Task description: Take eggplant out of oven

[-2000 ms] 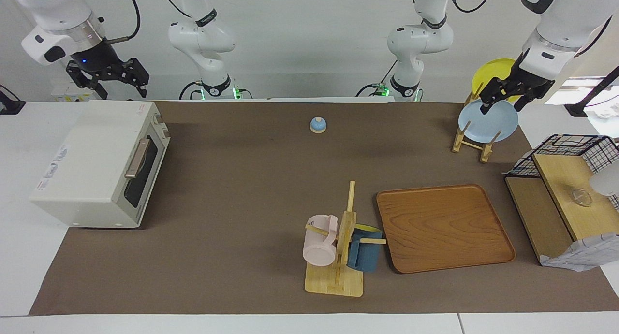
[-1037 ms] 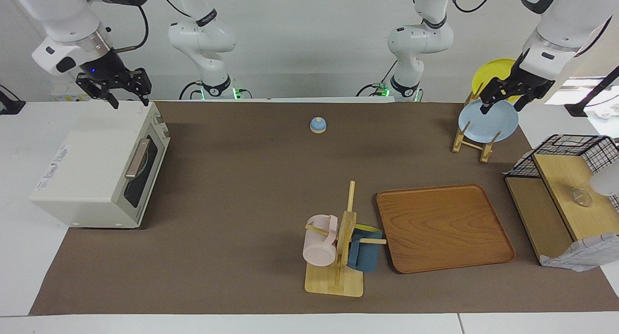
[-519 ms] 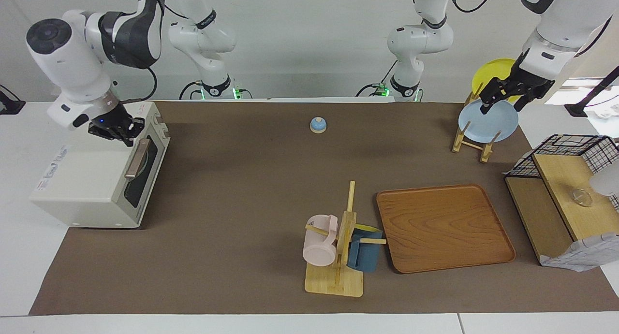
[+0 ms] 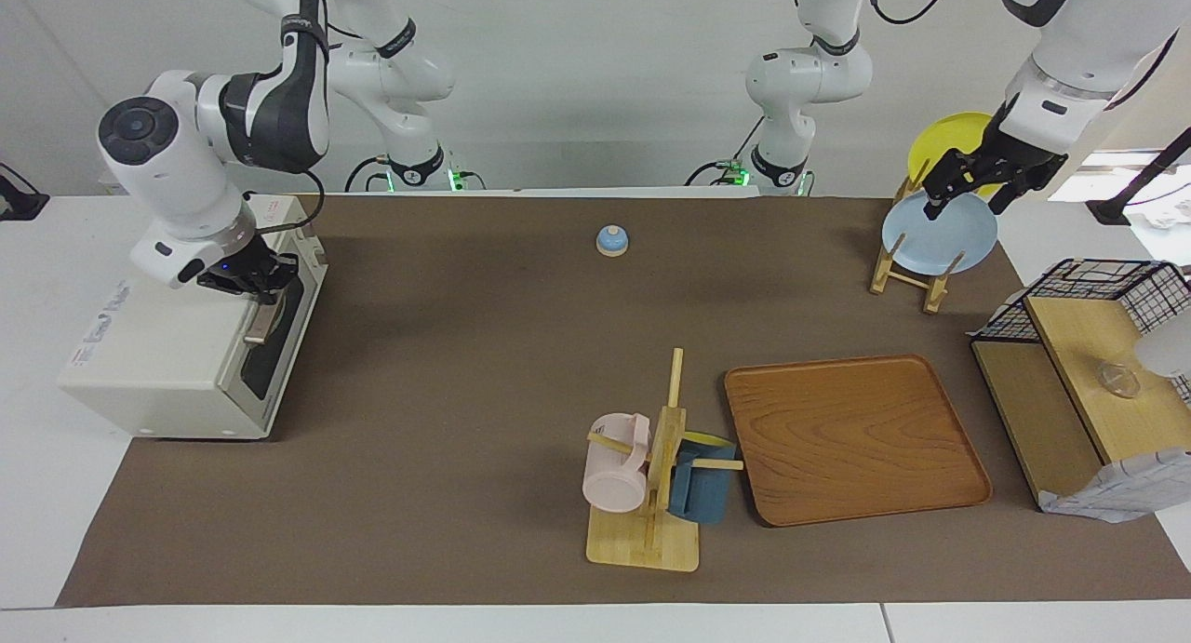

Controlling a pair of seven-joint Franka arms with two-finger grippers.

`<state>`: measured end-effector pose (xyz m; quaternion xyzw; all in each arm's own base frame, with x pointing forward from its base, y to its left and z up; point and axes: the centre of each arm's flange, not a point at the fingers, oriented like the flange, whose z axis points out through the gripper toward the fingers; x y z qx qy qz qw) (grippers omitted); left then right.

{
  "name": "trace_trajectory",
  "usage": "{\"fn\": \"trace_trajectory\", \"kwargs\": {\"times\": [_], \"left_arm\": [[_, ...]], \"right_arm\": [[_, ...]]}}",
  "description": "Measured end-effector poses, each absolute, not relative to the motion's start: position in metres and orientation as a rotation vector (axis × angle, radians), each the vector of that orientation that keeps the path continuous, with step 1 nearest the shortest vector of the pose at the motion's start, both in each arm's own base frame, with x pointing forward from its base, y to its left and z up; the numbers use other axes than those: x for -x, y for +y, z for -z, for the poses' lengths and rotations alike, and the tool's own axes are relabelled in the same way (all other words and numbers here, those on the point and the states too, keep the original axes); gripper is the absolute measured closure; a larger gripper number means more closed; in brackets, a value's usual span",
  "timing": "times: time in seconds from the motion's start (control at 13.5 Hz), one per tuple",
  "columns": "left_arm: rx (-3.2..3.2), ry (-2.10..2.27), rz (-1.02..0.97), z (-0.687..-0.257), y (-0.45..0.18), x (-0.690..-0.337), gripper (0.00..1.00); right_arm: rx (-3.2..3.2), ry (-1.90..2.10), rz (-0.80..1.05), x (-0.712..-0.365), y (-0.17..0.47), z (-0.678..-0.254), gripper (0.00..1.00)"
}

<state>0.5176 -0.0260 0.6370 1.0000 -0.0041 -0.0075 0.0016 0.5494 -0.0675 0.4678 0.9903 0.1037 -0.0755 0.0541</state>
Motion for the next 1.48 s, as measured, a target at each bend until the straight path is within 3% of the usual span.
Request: {"fn": "trace_trajectory", "kwargs": {"times": [0.22,0.67,0.89,0.96,1.11,1.33,1.41,1.48], "left_arm": [[-3.138,-0.013,0.024,-0.637,-0.026,-0.518,0.0],[-3.138,-0.013,0.024,-0.637,-0.026,-0.518,0.0],[-3.138,-0.013,0.024,-0.637,-0.026,-0.518,0.0],[-3.138,-0.013,0.024,-0.637,-0.026,-0.518,0.0],[-3.138,-0.013,0.024,-0.637,-0.026,-0.518,0.0],[-3.138,-0.013,0.024,-0.637,-0.026,-0.518,0.0],[-3.138,-0.013,0.024,-0.637,-0.026,-0.518,0.0],[-3.138,-0.013,0.024,-0.637,-0.026,-0.518,0.0]], "right_arm": [[-3.012,0.285,0.219,-0.552,-0.012,-0.442,0.99],[-3.051,0.239,0.25,-0.569,0.05,-0.319,0.99],[-3.067,0.18,0.227,-0.574,0.064,-0.306,0.93],[-3.086,0.174,0.199,-0.576,0.079,-0.314,0.87],[-3.103,0.172,0.124,-0.58,0.102,-0.341,0.64],[-3.104,0.074,0.141,-0.577,0.072,-0.37,0.3],[-3.102,0.025,0.166,-0.575,0.053,-0.375,0.24],[-3.101,-0.018,0.188,-0.573,0.037,-0.379,0.26]]}}
